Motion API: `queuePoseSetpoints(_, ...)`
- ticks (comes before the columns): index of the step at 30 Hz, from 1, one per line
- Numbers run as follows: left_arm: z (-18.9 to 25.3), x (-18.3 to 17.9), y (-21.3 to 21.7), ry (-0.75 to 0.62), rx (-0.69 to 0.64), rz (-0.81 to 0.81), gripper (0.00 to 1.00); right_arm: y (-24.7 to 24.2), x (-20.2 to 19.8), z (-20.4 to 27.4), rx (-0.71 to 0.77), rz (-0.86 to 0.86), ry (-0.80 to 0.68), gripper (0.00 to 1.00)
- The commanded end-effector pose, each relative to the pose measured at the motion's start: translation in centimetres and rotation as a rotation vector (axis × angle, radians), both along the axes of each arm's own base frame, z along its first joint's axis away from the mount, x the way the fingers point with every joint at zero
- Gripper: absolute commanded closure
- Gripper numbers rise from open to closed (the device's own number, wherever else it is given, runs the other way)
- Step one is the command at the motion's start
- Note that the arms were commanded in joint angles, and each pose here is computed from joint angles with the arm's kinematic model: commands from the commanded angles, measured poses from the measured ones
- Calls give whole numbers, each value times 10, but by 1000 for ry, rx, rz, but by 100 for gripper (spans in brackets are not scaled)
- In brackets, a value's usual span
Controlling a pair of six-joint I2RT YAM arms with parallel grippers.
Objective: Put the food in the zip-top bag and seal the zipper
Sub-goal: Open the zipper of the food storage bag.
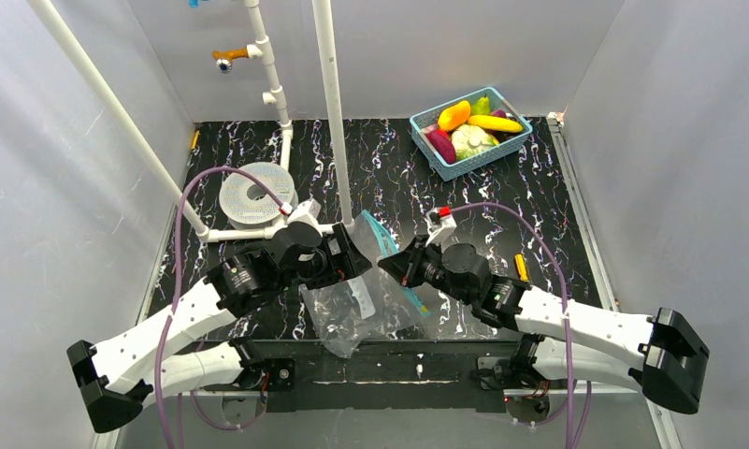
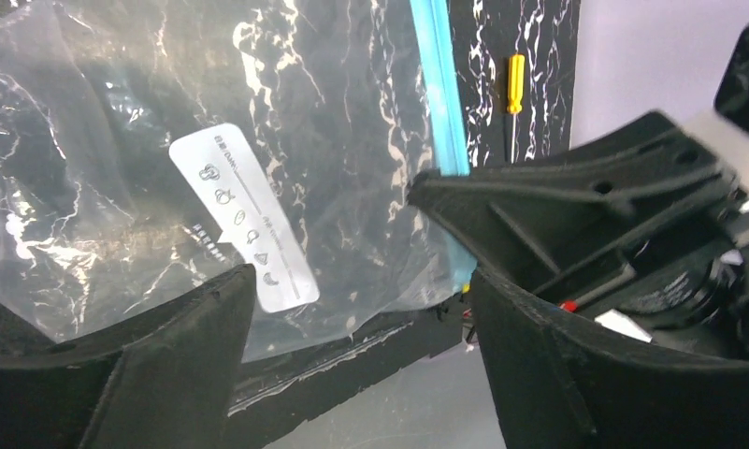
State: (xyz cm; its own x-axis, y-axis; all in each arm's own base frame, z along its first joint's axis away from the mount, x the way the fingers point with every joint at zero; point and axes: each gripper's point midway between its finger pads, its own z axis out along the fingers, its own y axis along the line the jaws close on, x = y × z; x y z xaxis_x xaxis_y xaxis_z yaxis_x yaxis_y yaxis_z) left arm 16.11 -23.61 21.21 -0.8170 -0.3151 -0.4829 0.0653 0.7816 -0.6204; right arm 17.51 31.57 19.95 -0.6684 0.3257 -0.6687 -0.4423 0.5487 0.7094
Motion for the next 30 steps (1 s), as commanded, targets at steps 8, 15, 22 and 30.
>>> queuePoseSetpoints(8,27,35,5,-70,135,108,17,18,-2,40,-72,-53,-213,99)
queuePoseSetpoints(15,12,47,-4,-56,230,90,23,28,-10,45,-122,-33,-276,99)
queuePoseSetpoints(22,-4,44,-12,-22,253,48,46,32,-14,43,-176,-37,-316,99)
queuePoseSetpoints(30,-16,39,5,-56,307,25,87,27,-18,29,-298,2,-331,83)
